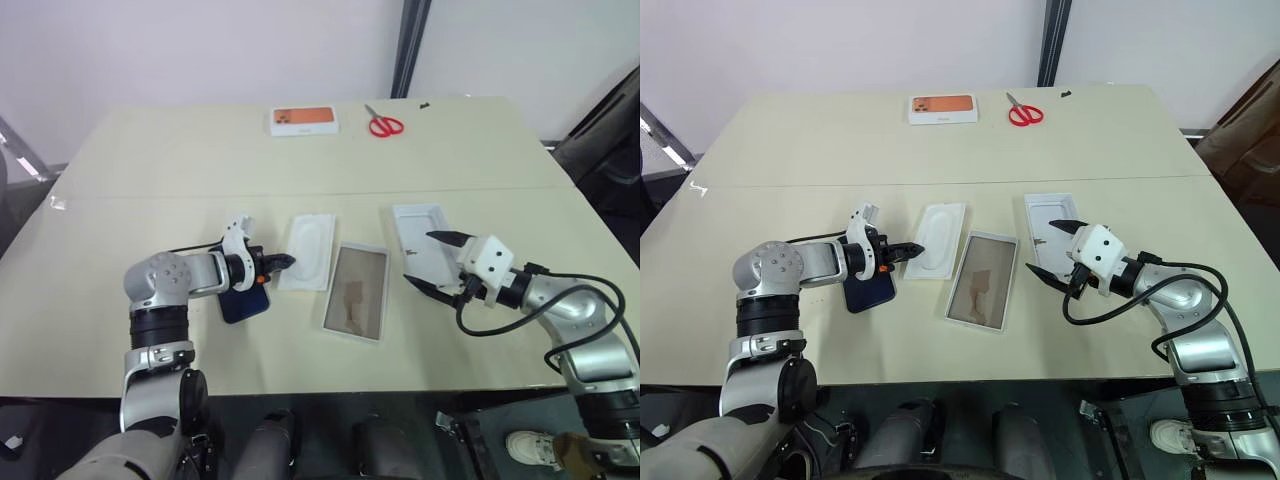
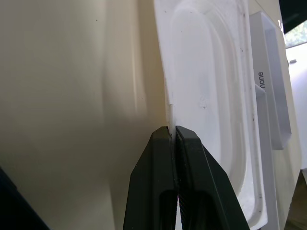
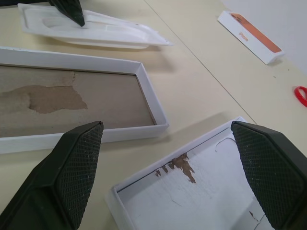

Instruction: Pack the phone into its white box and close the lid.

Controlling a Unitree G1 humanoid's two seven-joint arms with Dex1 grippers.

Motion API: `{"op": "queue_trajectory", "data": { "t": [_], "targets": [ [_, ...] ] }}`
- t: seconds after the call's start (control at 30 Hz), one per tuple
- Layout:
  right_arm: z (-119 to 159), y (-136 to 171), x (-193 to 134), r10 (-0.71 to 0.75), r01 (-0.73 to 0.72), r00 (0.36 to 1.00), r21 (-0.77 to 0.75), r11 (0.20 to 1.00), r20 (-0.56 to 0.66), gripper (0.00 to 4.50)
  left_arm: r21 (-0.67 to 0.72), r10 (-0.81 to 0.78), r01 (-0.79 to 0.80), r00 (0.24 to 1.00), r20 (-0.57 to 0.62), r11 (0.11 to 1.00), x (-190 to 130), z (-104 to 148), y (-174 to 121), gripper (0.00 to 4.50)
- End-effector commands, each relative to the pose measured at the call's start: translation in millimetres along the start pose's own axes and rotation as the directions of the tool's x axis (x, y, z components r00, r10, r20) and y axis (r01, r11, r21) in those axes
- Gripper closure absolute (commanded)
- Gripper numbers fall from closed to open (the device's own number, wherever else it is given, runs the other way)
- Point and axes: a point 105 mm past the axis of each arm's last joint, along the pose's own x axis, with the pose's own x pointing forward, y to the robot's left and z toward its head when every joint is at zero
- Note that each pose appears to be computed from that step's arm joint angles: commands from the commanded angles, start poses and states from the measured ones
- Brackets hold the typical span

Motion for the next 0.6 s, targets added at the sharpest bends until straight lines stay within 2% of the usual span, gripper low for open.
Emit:
{"op": "queue_trajectory", "data": {
  "t": [0.03,0.13,0.27,0.43,0.6],
  "targets": [
    [15.5,-1.7,-0.3,0.001,0.000,0.999,-0.019,1.000,0.050,0.00,0.004,0.017,-0.017,0.998,0.054,1.000,-5.2,9.7,3.3,4.48],
    [24.4,17.3,1.9,0.089,-0.097,0.991,0.073,0.993,0.098,0.00,-0.001,0.010,-0.010,0.993,0.116,1.000,-8.5,23.4,0.0,4.48],
    [31.3,64.1,8.5,0.272,-0.289,0.954,0.139,0.947,0.129,0.00,0.136,0.014,-0.034,0.990,0.142,0.990,-13.7,33.4,-9.9,4.48],
    [39.2,84.7,22.6,0.355,-0.382,0.920,0.177,0.907,0.168,0.00,0.180,0.002,-0.031,0.987,0.160,0.983,-15.0,37.9,-14.7,4.48],
    [27.0,112.8,36.4,0.487,-0.496,0.868,0.137,0.857,0.096,0.00,0.210,-0.016,-0.019,0.986,0.163,0.977,-14.2,38.9,-20.6,4.48]
  ]
}}
